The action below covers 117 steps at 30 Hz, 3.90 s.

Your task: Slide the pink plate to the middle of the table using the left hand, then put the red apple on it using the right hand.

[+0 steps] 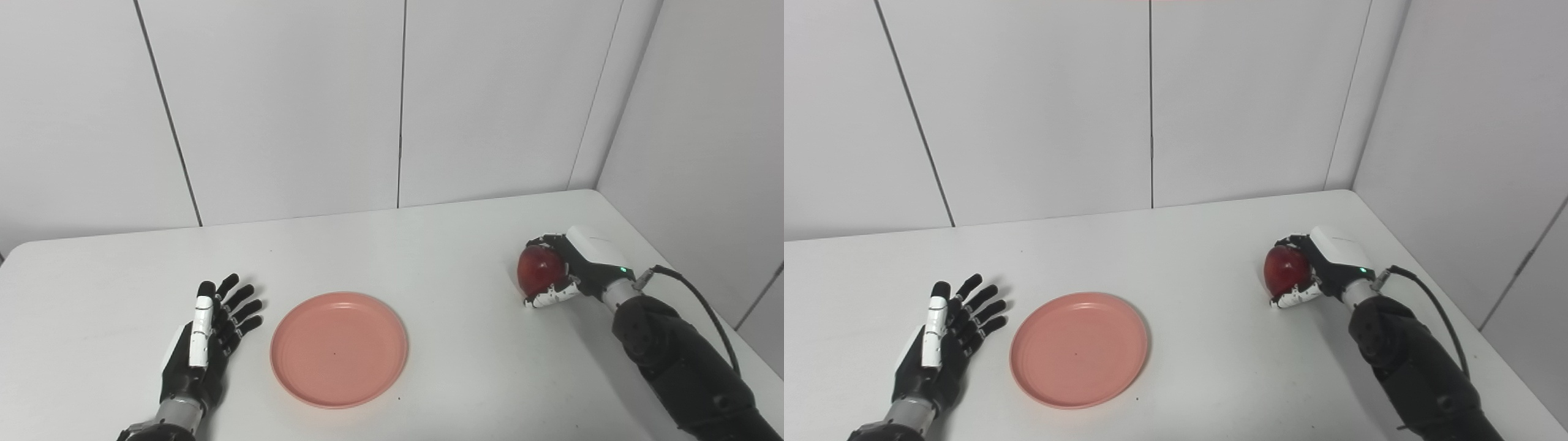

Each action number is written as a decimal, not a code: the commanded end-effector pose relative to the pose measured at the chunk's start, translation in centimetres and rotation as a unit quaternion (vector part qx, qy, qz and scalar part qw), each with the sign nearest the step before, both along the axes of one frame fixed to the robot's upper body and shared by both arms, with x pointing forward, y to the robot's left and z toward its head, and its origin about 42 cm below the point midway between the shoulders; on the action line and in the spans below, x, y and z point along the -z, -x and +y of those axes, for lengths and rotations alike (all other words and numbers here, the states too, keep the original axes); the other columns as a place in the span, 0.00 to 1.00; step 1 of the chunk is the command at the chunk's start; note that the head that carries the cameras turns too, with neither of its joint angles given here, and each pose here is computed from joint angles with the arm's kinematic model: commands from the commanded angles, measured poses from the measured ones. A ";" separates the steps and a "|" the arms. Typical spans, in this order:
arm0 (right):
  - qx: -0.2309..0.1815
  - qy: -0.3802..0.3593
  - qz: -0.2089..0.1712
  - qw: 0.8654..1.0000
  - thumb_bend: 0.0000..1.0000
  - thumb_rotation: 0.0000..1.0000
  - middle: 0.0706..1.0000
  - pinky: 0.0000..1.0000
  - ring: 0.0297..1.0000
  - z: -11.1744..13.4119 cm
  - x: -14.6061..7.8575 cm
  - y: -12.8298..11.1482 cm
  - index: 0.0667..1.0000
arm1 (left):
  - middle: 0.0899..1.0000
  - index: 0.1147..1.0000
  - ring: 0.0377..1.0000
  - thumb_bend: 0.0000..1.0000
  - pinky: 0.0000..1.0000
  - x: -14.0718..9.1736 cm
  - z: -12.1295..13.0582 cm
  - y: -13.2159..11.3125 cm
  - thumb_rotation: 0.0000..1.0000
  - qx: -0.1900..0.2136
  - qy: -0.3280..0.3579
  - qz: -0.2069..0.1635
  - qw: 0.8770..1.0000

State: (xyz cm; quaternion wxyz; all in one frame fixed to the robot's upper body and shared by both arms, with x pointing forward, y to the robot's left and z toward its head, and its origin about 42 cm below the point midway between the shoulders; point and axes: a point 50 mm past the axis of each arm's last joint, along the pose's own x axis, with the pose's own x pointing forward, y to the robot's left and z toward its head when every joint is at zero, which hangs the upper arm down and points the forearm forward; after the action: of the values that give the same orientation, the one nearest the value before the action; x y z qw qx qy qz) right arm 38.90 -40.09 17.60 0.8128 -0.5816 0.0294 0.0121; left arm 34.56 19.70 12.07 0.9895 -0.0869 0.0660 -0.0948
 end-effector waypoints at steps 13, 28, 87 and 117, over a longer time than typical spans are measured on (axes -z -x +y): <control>-0.025 0.001 -0.061 0.998 0.51 0.12 0.28 0.18 0.21 0.4 -2.0 -0.6 0.45 | 0.86 0.87 0.83 0.63 0.82 0.1 -0.3 0.0 0.98 0.001 -0.002 0.010 1.000; -0.071 -0.061 -0.126 0.988 0.52 0.00 0.43 0.17 0.21 3.0 -5.5 -0.9 0.45 | 0.86 0.87 0.82 0.63 0.80 0.0 -0.6 0.0 0.98 0.004 -0.006 0.007 1.000; -0.314 -0.098 -0.092 0.940 0.52 0.00 0.37 0.25 0.29 23.7 -4.5 -0.3 0.49 | 0.84 0.84 0.78 0.64 0.75 -1.5 -4.8 -1.5 0.99 0.004 -0.016 -0.001 1.000; -0.350 -0.039 -0.059 0.934 0.52 0.00 0.43 0.23 0.27 25.5 -0.8 0.2 0.45 | 0.84 0.84 0.78 0.62 0.76 -1.3 -4.8 -1.6 1.00 0.013 -0.019 0.003 1.000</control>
State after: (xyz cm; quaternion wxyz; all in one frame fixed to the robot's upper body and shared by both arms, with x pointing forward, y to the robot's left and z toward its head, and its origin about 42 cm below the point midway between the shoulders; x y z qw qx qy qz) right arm 38.03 -14.96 16.87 0.7893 -0.5197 -0.1885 0.2672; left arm 35.37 15.38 12.51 0.9895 -0.0740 0.0782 -0.0964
